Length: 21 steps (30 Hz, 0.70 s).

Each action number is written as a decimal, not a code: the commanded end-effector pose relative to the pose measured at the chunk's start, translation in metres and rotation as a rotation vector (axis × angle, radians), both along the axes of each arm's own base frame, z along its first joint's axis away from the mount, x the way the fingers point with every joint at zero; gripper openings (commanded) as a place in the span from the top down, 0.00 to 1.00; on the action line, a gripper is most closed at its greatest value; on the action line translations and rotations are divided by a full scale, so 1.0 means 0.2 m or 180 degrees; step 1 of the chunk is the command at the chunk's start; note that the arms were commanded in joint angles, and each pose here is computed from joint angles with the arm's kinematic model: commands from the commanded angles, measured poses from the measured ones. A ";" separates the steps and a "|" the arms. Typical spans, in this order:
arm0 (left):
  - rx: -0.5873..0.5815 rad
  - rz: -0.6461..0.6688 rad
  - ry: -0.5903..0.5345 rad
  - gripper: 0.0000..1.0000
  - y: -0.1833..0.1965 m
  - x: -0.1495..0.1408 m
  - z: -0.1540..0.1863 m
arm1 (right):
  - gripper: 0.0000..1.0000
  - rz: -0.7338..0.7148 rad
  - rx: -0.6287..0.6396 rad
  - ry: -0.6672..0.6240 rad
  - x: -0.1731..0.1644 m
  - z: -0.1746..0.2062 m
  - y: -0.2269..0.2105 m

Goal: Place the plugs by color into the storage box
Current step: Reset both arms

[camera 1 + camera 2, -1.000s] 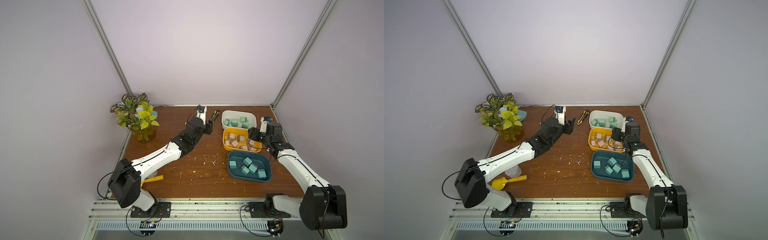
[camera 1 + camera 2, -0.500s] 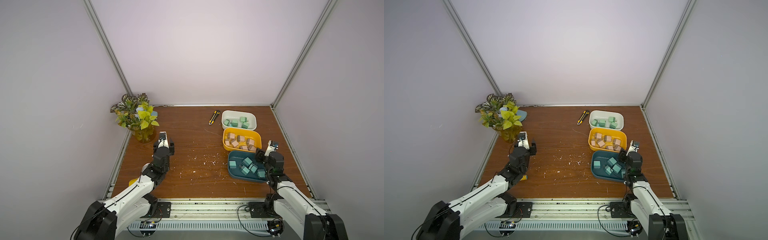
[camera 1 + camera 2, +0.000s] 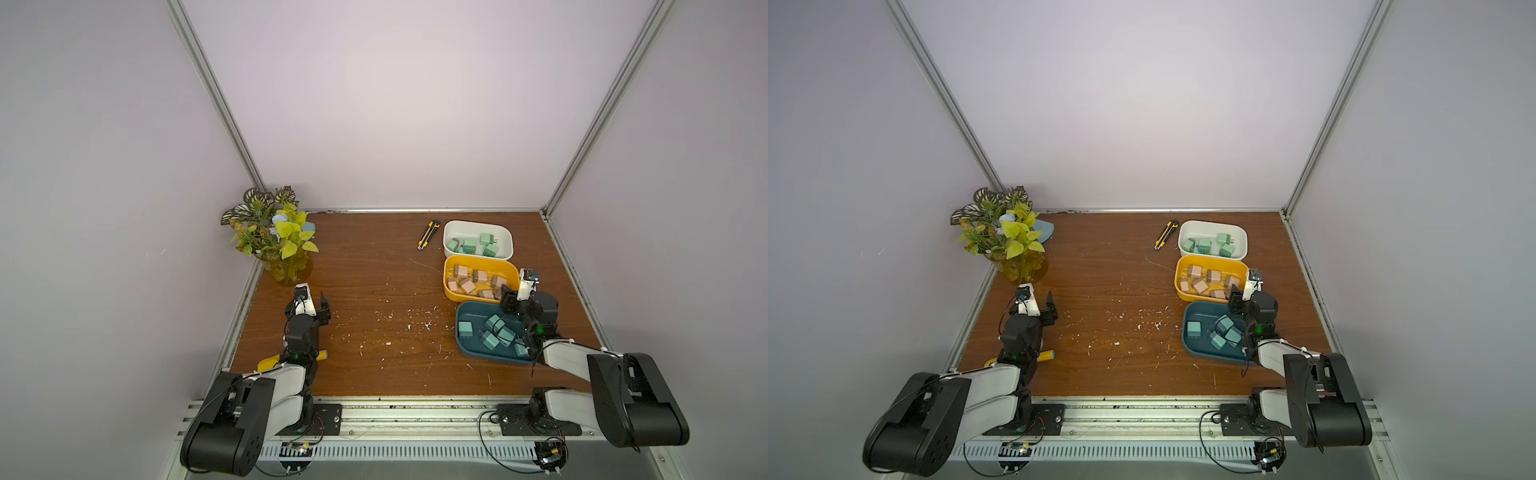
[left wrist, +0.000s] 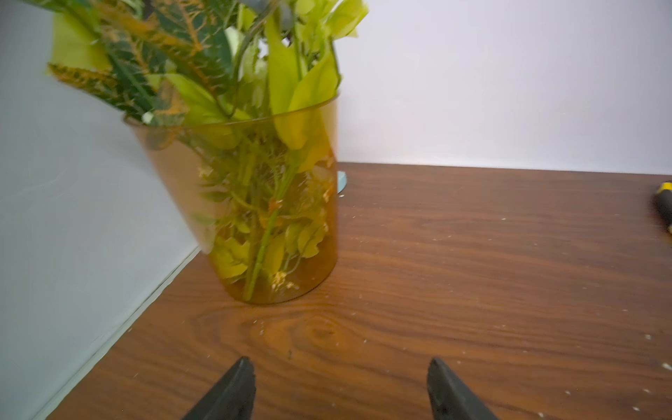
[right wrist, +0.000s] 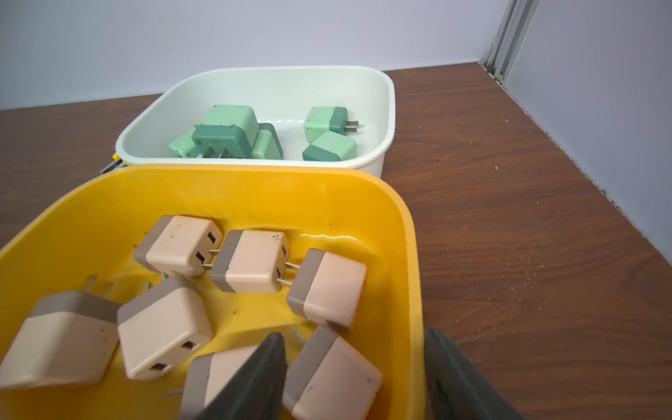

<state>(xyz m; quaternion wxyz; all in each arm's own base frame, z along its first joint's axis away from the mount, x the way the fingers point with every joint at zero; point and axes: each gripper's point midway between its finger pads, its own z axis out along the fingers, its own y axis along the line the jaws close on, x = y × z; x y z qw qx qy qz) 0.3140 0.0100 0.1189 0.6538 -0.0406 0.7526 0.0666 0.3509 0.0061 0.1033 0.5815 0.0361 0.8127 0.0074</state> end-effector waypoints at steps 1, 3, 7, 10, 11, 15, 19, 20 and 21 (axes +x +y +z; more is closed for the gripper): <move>0.0181 -0.0406 -0.0500 0.23 -0.10 0.06 0.21 | 0.35 0.0144 -0.0152 -0.0526 0.03 0.18 0.03; 0.0237 -0.0436 -0.0474 0.23 -0.11 0.08 0.20 | 0.35 0.0228 -0.0192 -0.0638 0.02 0.21 0.05; 0.0378 -0.0583 -0.0505 0.21 -0.14 0.09 0.13 | 0.35 0.0247 -0.0250 -0.0673 0.02 0.21 0.05; 0.0259 -0.0318 -0.0524 0.13 -0.06 0.09 0.12 | 0.36 0.0426 -0.0323 -0.0685 0.03 0.21 0.10; 0.0242 -0.0322 -0.0440 0.13 -0.06 0.11 0.11 | 0.36 0.0457 -0.0333 -0.0685 0.03 0.21 0.11; 0.0218 -0.0151 -0.0278 0.10 -0.02 0.21 0.07 | 0.36 0.0306 -0.0397 -0.0871 0.00 0.18 0.06; 0.0104 0.0080 -0.0241 0.00 0.05 0.23 0.06 | 0.33 0.0147 -0.0375 -0.0753 0.06 0.14 0.03; 0.0104 0.0087 -0.0238 0.01 0.06 0.22 0.06 | 0.31 -0.0081 -0.0316 -0.0621 0.08 0.11 -0.03; 0.0100 0.0092 -0.0224 0.01 0.06 0.23 0.06 | 0.29 -0.0320 -0.0264 -0.0590 0.11 0.10 -0.09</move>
